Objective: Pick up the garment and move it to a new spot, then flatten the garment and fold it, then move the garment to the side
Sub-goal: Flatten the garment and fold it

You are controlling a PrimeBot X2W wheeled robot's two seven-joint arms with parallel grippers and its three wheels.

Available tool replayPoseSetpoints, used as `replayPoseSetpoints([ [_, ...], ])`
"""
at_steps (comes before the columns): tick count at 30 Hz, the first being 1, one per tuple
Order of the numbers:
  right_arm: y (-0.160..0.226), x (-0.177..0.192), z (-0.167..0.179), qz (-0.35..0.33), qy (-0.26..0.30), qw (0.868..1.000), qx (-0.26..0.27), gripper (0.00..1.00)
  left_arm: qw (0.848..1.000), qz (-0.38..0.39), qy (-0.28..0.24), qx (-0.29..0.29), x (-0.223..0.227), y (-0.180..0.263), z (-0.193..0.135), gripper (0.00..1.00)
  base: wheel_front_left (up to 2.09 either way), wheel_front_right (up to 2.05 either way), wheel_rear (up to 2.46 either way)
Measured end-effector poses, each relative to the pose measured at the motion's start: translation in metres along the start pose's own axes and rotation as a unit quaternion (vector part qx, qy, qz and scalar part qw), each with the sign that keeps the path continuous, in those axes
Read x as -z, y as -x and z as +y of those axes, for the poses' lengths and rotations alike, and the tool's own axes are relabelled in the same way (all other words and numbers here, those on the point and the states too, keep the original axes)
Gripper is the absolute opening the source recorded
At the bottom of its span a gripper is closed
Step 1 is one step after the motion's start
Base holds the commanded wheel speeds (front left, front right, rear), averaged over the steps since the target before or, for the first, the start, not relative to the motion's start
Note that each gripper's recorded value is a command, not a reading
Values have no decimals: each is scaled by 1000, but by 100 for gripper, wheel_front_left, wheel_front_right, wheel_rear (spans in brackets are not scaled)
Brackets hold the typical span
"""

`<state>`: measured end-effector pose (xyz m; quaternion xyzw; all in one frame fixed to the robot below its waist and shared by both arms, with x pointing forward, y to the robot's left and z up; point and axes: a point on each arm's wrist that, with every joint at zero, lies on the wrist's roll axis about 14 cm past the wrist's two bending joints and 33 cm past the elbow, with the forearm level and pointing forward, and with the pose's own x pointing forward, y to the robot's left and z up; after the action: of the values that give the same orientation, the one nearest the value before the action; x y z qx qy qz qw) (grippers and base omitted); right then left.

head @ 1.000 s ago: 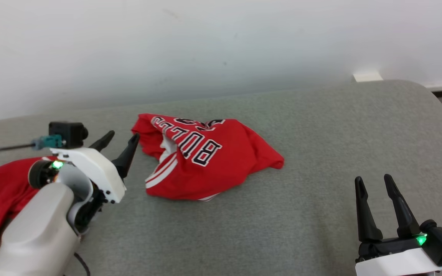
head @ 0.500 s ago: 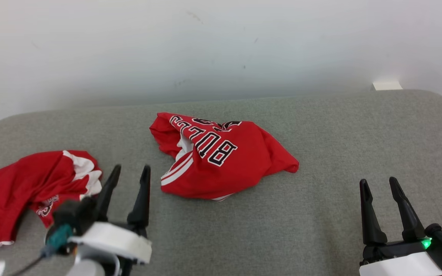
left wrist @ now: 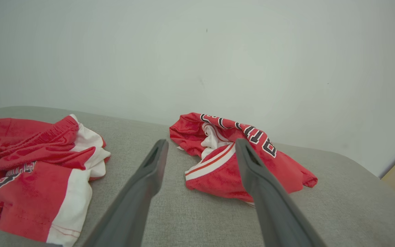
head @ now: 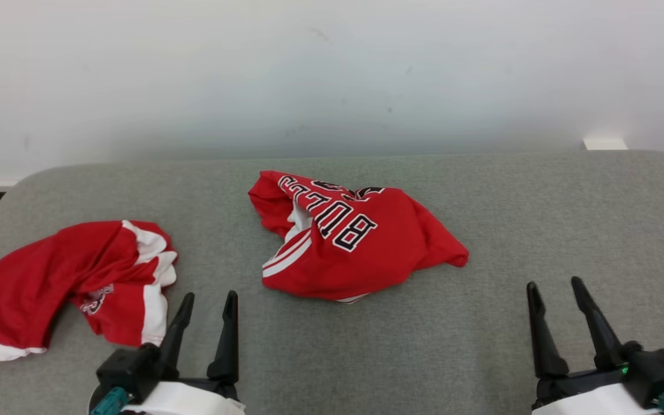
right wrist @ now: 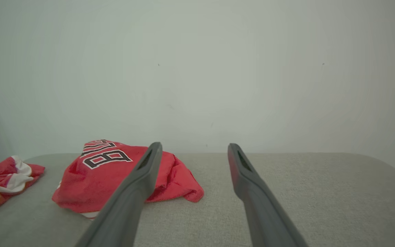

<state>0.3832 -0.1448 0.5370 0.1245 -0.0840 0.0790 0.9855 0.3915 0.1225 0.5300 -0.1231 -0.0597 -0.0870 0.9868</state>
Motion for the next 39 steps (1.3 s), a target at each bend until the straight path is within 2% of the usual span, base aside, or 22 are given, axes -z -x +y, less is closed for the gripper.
replayPoseSetpoints([
  [2,-3,18,5,35,43,998,-31,100,1000,1,1,-4,2,2,3,100,0,0,0],
  [5,-16,42,5,78,61,994,-51,100,1000,6,8,-7,6,3,5,100,0,0,0],
  [9,-45,71,0,152,102,980,-82,100,1000,9,9,-17,9,4,13,100,0,0,0],
  [14,-76,106,-7,236,148,954,-111,100,999,8,10,-43,10,0,32,100,0,0,0],
  [19,-95,140,1,297,152,933,-132,100,997,12,5,-72,12,5,53,100,0,0,0],
  [21,-89,160,3,338,163,916,-143,100,996,15,3,-82,13,9,60,100,0,0,0],
  [22,-87,166,4,350,162,911,-145,100,996,17,2,-88,14,11,63,100,0,0,0],
  [27,-94,173,8,357,165,907,-153,100,994,12,4,-105,9,18,72,100,0,0,0],
  [28,-93,174,8,358,166,906,-154,62,994,10,6,-107,8,18,72,100,0,0,0],
  [30,-93,173,8,358,168,905,-155,0,994,9,7,-107,7,19,71,100,0,0,0],
  [32,-90,173,7,360,171,904,-154,0,994,6,7,-107,6,19,71,100,0,0,0],
  [37,-103,147,-8,313,171,925,-133,0,995,5,14,-98,6,17,64,100,0,0,0],
  [39,-103,138,-13,300,175,929,-129,0,995,8,17,-94,8,17,60,100,0,0,0],
])
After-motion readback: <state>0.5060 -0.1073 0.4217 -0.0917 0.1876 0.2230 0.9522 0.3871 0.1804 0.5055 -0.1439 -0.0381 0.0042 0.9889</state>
